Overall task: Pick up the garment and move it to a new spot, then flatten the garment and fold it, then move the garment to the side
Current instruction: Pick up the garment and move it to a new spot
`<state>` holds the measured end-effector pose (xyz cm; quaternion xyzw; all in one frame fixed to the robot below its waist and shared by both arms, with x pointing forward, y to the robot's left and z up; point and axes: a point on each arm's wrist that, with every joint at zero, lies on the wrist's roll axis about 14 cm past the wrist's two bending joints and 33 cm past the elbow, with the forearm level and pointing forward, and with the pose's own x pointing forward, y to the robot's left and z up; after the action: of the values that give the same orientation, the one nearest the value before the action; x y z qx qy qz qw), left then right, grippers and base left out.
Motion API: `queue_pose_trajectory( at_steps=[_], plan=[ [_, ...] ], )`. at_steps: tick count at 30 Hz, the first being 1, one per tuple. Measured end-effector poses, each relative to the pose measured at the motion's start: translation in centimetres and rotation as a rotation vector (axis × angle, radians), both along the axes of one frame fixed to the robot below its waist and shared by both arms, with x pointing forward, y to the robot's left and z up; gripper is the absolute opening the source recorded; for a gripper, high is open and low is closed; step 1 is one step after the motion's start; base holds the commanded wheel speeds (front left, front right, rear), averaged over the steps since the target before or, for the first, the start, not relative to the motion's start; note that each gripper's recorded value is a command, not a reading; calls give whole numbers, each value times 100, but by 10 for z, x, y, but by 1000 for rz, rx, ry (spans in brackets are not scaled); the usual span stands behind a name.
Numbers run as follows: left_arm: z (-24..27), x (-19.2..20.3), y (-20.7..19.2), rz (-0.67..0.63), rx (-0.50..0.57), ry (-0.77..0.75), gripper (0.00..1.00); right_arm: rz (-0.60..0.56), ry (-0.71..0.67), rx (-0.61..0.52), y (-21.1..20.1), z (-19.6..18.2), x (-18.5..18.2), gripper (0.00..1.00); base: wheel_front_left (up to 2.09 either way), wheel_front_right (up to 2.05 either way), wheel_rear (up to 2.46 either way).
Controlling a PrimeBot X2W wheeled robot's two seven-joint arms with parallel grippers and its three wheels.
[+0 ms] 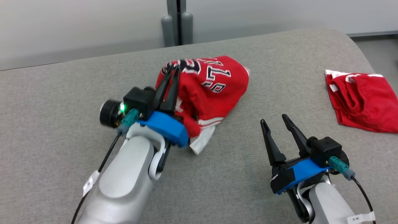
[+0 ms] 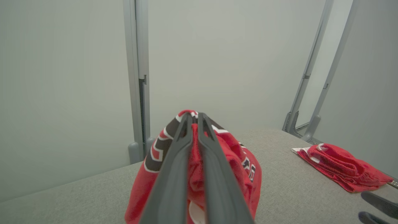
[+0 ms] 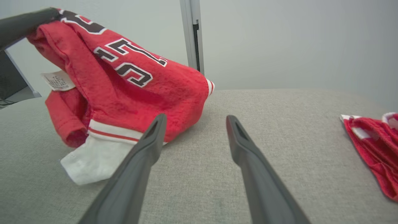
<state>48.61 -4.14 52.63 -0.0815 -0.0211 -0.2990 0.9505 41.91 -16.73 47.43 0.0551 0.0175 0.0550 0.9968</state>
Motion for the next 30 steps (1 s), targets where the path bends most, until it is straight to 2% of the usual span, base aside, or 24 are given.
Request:
queue_pose_trajectory(
  at_steps=[1,2,9,17,23,30],
  plan=[
    [-8,-2,7,19,10,22,76,3,-4,2,1,1,0,100,0,0,0],
    [-17,-5,15,43,17,45,100,8,-8,3,3,3,1,100,0,0,0],
    [-54,-25,87,252,62,136,100,33,-27,10,13,10,-3,100,0,0,0],
    [-59,-58,153,440,73,132,100,44,-36,12,19,14,-13,100,0,0,0],
    [-74,-98,188,547,101,168,100,50,-25,10,21,10,-26,100,0,0,0],
    [-87,-127,206,606,105,209,100,59,1,11,25,2,-35,100,0,0,0]
  ],
)
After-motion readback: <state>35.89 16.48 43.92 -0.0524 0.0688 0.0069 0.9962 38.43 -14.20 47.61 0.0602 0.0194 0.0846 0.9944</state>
